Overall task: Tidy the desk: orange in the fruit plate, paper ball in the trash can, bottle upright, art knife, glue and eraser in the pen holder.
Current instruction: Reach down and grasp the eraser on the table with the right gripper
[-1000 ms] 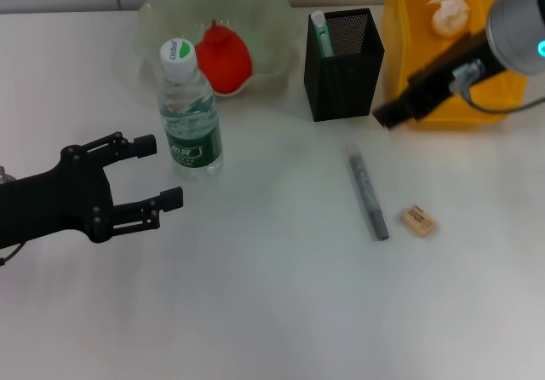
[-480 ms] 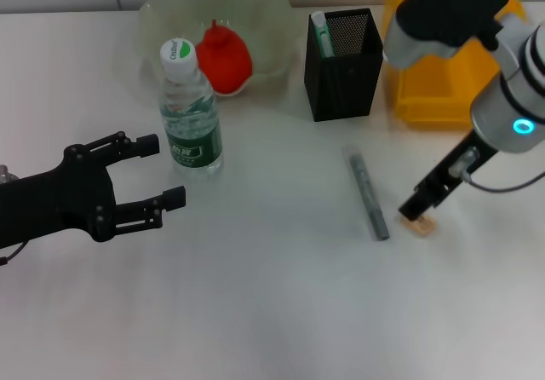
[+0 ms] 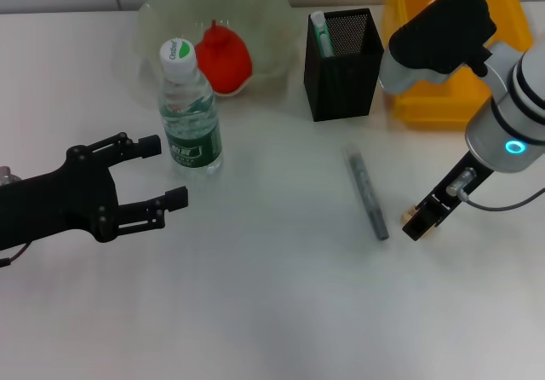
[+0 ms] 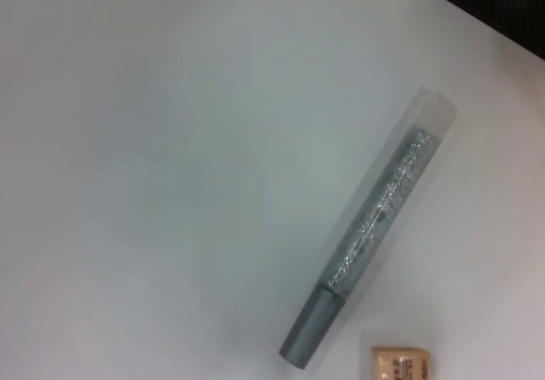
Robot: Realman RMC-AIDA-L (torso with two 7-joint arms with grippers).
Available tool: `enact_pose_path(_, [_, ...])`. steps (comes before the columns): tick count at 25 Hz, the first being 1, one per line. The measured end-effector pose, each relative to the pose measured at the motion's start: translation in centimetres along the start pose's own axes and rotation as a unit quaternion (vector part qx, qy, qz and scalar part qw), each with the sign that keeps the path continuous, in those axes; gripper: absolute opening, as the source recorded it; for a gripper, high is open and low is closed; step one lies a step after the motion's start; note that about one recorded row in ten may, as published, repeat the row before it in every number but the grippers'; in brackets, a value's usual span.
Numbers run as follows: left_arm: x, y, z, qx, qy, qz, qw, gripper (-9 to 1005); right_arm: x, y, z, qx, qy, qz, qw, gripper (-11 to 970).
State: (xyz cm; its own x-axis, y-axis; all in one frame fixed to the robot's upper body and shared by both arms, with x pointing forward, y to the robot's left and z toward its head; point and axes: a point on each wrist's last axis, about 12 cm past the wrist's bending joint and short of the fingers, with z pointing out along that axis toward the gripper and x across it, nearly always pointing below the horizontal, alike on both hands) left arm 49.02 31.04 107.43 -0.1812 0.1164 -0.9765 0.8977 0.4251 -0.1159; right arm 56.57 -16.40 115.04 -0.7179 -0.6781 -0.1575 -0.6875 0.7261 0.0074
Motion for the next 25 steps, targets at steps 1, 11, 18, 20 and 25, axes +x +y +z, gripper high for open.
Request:
enact_pose_path(1, [0.0,0.0,0.0,0.000,0.000,0.000,1.000,844,0.0,0.0,0.2,0.000,0.000,0.000,1.000,668])
enact_pose_path(11, [0.2,-0.2,0.1,0.000,0.000,-0.003,1.000,844,-0.2,-0.3,1.6,0.003,0.005,0.001,1.000,619])
enact_pose_path(18, [0.3,-0.2,0.3,0.003,0.005,-0.003,1.000,844,-0.2,-0.4,2.2,0.002,0.009,0.002,1.000,585])
enact_pose_path(20, [0.3,-0.2,0.3,0.003,0.005,-0.003,1.000,844,-0.3,-0.4,2.2,0.002,0.008,0.003,1.000,562])
enact_pose_path(25, [0.3,-0.3,0.3,0.004,0.004,-0.003,1.000,844,-0.3,-0.5,2.3,0.003,0.005,0.004,1.000,510])
